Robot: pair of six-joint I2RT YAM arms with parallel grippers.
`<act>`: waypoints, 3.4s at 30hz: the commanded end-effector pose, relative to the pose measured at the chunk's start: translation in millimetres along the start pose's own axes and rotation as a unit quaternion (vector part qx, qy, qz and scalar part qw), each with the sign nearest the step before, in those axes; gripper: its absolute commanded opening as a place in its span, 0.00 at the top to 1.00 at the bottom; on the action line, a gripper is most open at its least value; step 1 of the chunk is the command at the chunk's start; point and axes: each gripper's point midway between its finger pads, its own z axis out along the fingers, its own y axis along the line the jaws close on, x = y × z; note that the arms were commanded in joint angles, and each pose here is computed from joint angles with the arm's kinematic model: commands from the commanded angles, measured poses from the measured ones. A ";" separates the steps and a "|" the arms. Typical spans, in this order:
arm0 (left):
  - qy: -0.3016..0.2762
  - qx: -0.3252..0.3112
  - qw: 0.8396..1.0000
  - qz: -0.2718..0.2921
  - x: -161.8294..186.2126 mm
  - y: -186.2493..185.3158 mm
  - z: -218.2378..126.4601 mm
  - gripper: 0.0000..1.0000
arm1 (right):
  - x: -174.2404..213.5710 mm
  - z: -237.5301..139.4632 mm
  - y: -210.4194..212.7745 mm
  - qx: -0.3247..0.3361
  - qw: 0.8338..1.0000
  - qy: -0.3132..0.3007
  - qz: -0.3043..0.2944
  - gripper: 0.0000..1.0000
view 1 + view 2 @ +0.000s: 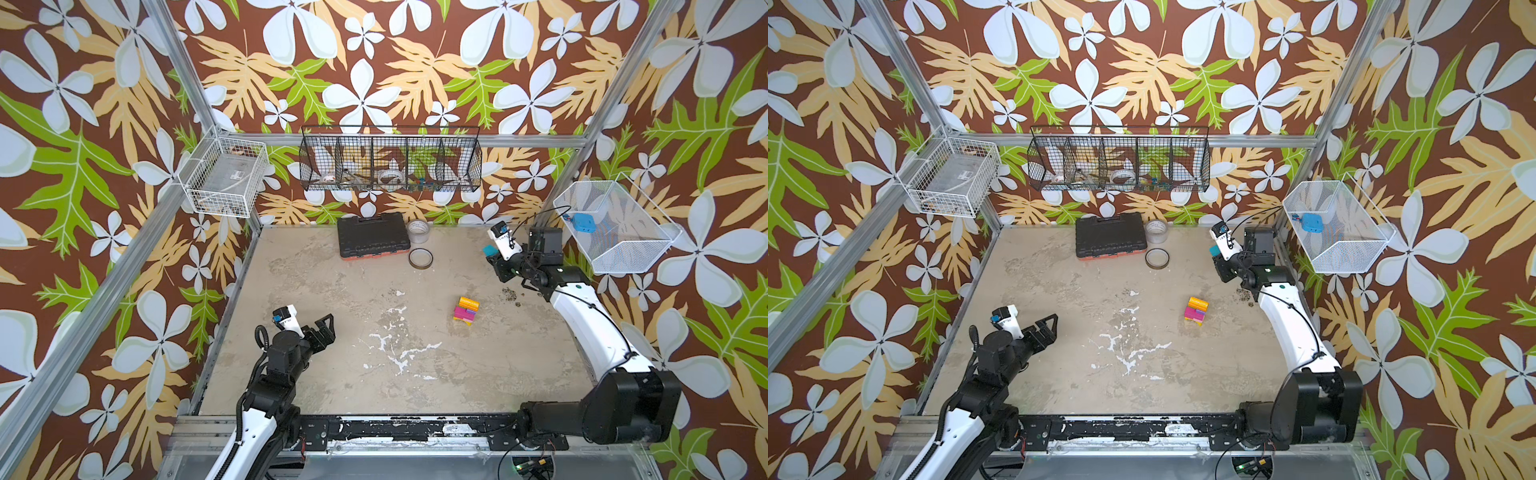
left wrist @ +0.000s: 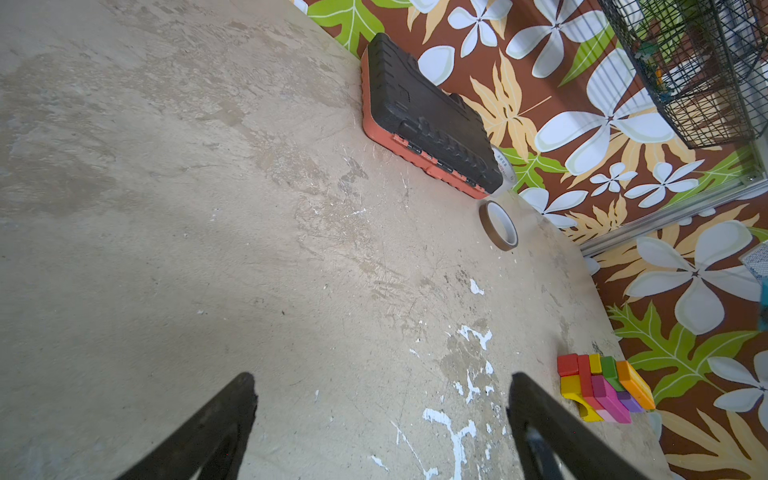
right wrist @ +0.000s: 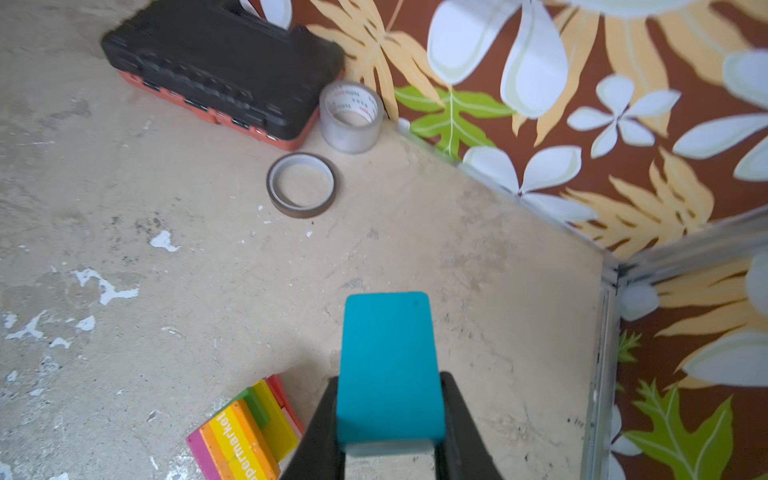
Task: Build the wood block tower
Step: 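Lift the teal block and carry it over the block stack, then lower the teal block onto the stack top with the right gripper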
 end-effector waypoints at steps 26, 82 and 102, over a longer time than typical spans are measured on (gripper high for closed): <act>-0.009 0.014 1.000 0.002 -3.4 -5.0 -1.8 0.05 | 83.1 -25.2 138.2 -0.274 0.913 0.180 -0.242 1.00; -0.009 0.012 1.000 0.001 -3.6 -4.5 -1.4 0.05 | 114.4 37.5 101.8 -0.224 0.916 0.263 -0.203 0.58; -0.009 0.014 1.000 0.002 -3.8 -5.2 -1.6 0.05 | 115.9 37.5 99.3 -0.218 0.916 0.269 -0.202 0.61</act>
